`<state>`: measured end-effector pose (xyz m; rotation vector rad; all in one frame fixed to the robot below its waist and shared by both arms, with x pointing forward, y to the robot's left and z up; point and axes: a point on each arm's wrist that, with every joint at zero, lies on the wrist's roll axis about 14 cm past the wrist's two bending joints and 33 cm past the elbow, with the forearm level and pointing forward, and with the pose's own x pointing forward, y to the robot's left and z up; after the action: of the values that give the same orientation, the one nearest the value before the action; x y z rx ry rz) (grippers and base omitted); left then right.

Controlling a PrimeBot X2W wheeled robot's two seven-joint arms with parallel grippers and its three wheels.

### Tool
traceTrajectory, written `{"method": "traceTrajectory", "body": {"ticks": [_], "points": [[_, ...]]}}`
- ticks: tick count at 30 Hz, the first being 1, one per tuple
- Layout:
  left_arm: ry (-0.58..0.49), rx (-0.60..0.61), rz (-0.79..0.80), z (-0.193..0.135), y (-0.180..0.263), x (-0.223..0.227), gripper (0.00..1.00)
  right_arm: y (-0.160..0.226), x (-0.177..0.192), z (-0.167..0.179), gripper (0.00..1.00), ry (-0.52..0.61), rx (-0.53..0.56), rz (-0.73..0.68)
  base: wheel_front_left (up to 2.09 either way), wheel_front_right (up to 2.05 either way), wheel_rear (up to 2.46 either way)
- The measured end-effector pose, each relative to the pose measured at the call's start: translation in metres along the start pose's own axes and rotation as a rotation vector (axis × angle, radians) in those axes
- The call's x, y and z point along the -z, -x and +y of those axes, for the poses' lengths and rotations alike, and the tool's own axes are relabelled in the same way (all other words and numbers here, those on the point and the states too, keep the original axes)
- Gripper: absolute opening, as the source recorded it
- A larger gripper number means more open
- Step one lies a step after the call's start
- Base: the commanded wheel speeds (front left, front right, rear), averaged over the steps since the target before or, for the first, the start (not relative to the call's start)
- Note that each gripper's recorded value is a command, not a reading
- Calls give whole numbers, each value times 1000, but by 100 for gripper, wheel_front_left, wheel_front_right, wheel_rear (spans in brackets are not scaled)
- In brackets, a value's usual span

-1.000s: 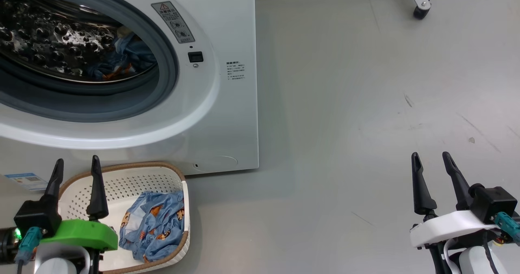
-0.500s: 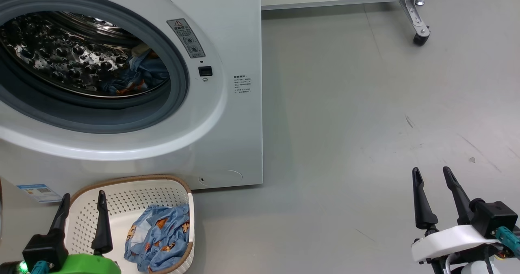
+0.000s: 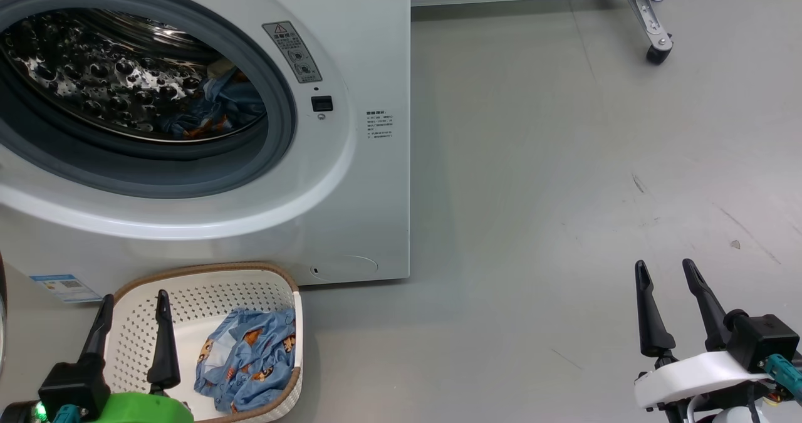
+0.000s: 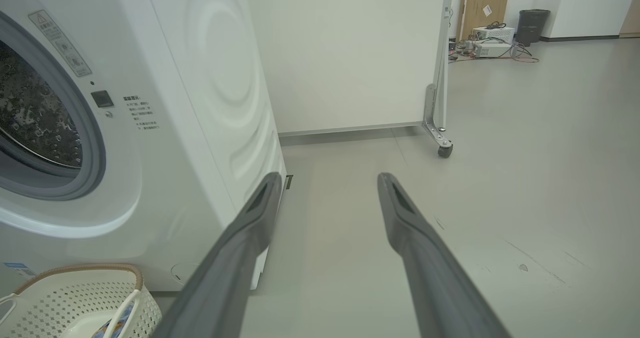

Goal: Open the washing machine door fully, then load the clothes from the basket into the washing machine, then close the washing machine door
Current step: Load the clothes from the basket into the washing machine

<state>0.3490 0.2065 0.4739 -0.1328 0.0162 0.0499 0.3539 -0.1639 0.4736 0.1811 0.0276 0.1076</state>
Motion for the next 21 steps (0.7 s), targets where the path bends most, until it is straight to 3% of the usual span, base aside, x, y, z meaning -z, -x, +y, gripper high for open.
{"method": "traceTrajectory", "body": {"ticks": [21], "points": [[-9, -12, 50, 2, -12, 17, 100, -13, 24, 0, 100, -13, -2, 73, 0, 0, 0]]}}
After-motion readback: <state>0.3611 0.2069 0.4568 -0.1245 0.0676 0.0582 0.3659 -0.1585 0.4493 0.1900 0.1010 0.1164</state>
